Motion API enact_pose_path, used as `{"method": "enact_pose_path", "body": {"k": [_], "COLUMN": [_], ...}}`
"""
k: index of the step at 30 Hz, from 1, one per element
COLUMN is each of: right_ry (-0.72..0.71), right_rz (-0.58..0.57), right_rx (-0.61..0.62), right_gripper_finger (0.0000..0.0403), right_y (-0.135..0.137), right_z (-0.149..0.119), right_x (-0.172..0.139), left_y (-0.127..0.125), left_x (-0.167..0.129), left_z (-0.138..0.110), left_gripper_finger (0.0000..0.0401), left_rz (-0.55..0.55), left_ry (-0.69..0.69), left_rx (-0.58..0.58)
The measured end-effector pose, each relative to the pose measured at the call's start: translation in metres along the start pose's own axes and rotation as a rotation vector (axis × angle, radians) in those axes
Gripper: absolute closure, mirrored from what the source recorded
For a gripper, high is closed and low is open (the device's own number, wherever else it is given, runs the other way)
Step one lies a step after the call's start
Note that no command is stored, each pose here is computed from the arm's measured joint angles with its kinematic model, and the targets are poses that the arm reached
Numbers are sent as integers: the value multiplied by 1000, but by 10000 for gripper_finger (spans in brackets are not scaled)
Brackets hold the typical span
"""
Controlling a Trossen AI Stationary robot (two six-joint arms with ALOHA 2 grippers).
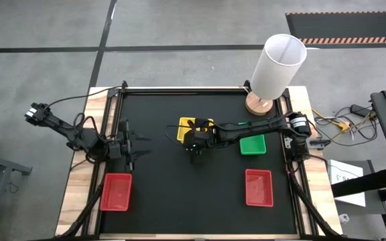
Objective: Stack baskets by color
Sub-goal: Stack the yellow bin on top of the top yellow bin
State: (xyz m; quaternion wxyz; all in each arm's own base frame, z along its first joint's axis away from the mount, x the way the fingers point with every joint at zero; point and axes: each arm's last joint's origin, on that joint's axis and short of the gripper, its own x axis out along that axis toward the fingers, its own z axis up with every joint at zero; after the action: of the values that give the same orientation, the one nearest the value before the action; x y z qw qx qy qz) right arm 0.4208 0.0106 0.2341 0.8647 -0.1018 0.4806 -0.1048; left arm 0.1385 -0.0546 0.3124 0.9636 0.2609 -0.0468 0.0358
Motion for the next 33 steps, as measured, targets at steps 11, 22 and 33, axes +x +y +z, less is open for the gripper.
{"method": "enact_pose_path", "body": {"k": [11, 22, 33], "right_ry": [21, 39, 45], "right_rz": [-10, -15, -28], "right_rx": [0, 26, 26], "right_gripper_finger": [394, 391, 390], "right_y": [-2, -4, -4], "right_z": [-3, -8, -14], "right_x": [6, 11, 17], "left_y": [0, 0, 0], "left_x": [0, 0, 0], "left_z": [0, 0, 0], "left_gripper_finger": [237, 237, 237], "left_rz": [0, 0, 0], "left_ry": [0, 0, -1], "left_rx": [2, 1, 0]}}
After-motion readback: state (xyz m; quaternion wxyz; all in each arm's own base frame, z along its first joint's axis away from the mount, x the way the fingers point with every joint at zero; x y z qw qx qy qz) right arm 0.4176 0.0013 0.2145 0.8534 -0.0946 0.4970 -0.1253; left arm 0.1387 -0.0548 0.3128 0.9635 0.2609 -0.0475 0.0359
